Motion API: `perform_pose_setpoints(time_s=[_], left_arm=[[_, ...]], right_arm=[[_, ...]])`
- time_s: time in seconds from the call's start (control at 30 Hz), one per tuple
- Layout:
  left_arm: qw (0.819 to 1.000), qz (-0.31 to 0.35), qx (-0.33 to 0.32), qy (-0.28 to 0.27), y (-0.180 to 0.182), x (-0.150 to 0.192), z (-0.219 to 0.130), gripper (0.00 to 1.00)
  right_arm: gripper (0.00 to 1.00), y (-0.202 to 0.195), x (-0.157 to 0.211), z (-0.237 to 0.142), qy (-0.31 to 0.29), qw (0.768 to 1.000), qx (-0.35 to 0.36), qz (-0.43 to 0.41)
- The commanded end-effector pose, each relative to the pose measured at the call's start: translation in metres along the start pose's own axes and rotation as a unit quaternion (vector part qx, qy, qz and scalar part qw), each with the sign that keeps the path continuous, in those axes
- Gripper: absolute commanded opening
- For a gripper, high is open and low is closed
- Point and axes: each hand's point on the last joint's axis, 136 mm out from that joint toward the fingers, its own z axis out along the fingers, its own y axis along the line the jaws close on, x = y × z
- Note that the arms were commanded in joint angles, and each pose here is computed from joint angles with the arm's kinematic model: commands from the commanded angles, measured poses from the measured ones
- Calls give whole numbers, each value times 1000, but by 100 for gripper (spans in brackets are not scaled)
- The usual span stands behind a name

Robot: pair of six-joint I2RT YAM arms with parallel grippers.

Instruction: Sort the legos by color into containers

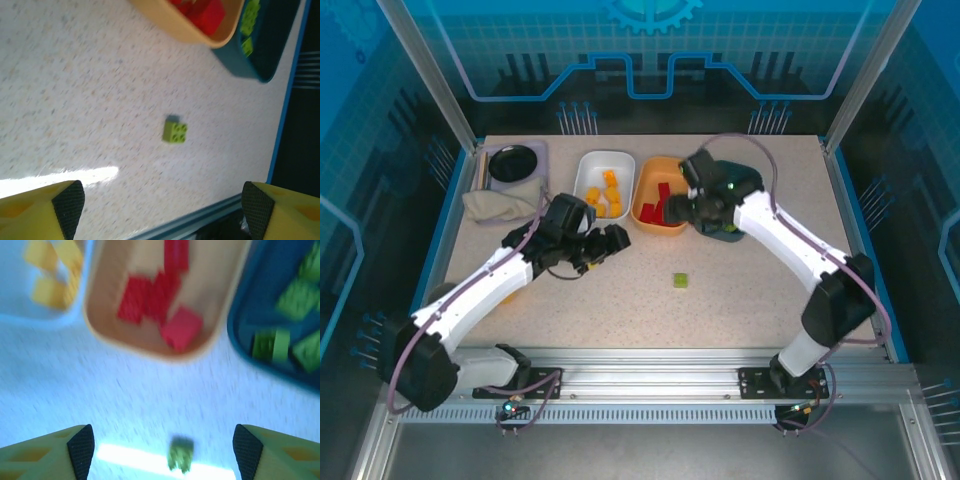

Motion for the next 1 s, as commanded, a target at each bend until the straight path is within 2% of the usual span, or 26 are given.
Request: perform_pose_setpoints(time_s=[0.0,0.07,0.2,0.5,0.8,0.97], left_arm=[[1000,26,8,11,13,23,-11,87],[1000,23,7,14,26,34,-12,88],[1000,11,4,21,44,48,-12,88],[1000,-4,-5,15,59,55,-11,88],[1000,-12,-6,5,63,56,-15,88],[1000,-13,-5,3,63,55,-15,88]], right_arm=[[78,-14,61,21,55,998,32,4],[78,-17,89,28,77,996,37,0],[79,-13,119,50,113,993,27,-6],[73,-11,130,85,147,987,65,-30],[47,-11,133,107,163,983,78,-25],[38,-16,136,113,170,981,85,-22]])
